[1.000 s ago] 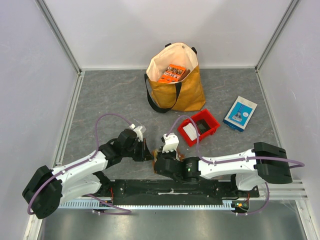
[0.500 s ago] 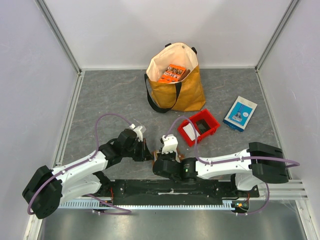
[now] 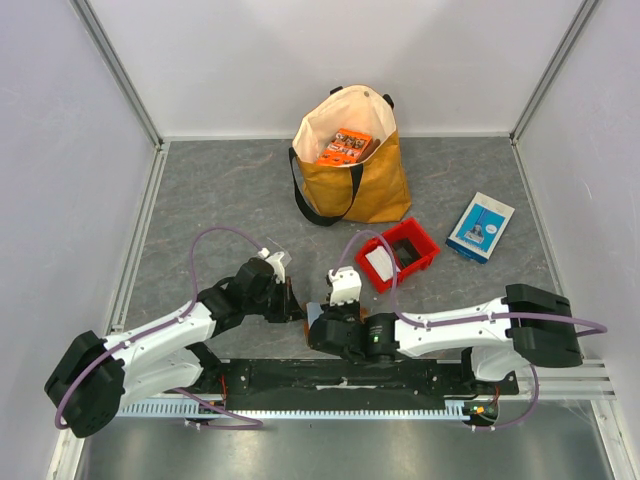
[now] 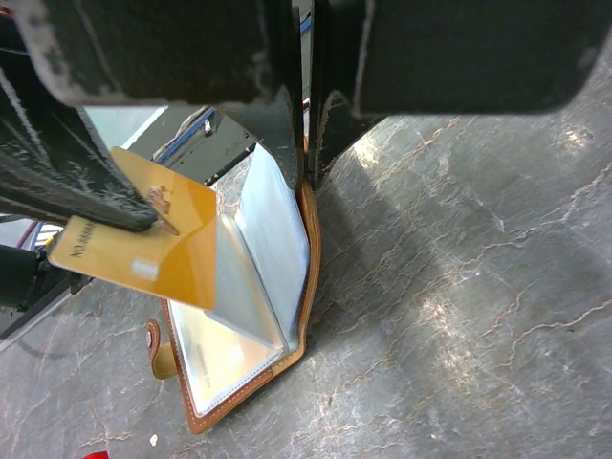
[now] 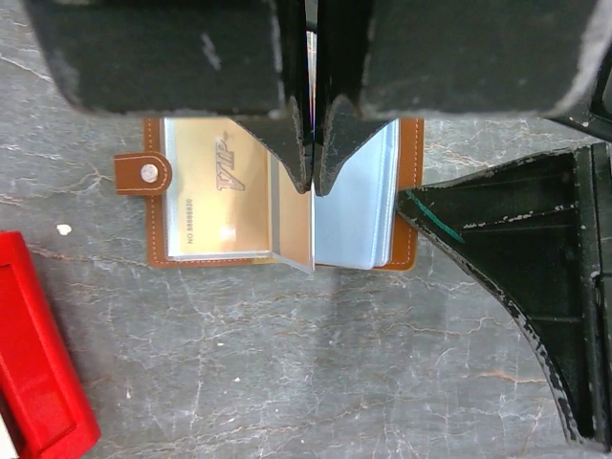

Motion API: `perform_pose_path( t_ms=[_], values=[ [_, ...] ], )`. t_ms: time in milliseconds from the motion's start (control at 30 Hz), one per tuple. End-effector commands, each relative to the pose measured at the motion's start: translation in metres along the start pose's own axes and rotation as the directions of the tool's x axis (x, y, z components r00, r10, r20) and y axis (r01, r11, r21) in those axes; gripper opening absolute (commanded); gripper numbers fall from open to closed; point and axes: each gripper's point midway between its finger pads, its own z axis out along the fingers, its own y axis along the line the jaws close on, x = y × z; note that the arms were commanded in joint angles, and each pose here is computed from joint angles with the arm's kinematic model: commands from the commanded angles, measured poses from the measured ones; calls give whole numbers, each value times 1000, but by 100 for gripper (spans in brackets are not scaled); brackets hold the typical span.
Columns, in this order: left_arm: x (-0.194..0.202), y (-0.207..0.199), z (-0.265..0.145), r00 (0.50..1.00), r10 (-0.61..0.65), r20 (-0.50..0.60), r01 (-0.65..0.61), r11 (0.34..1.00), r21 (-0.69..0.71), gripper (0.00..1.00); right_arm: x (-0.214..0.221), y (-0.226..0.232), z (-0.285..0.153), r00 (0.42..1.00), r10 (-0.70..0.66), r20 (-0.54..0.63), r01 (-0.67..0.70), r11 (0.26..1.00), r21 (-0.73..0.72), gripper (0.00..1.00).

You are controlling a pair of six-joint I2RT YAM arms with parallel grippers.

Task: Put the credit cards into the card holder
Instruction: Insert the credit card into the card holder.

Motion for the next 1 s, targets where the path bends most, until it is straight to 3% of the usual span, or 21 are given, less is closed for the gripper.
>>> perform_pose_path(
  t_ms=[0, 333, 567, 967],
  values=[
    [-3, 7, 2, 999, 34, 16, -33, 999, -26, 2, -26, -18, -2, 998, 25, 52, -27, 999, 46, 0],
    [3, 23, 9, 999, 42, 9, -41, 996, -75, 2, -7, -59, 11, 995, 70, -67, -68, 997, 39, 0],
    [4, 31, 13, 998, 57, 21, -55, 994, -90, 2, -12, -30, 8, 978, 169, -125, -190, 965, -182, 0],
    [2, 35, 19, 998, 67, 11, -66, 992, -108, 2, -9, -7, 12, 948, 250, -195, -300, 906, -298, 0]
  ],
)
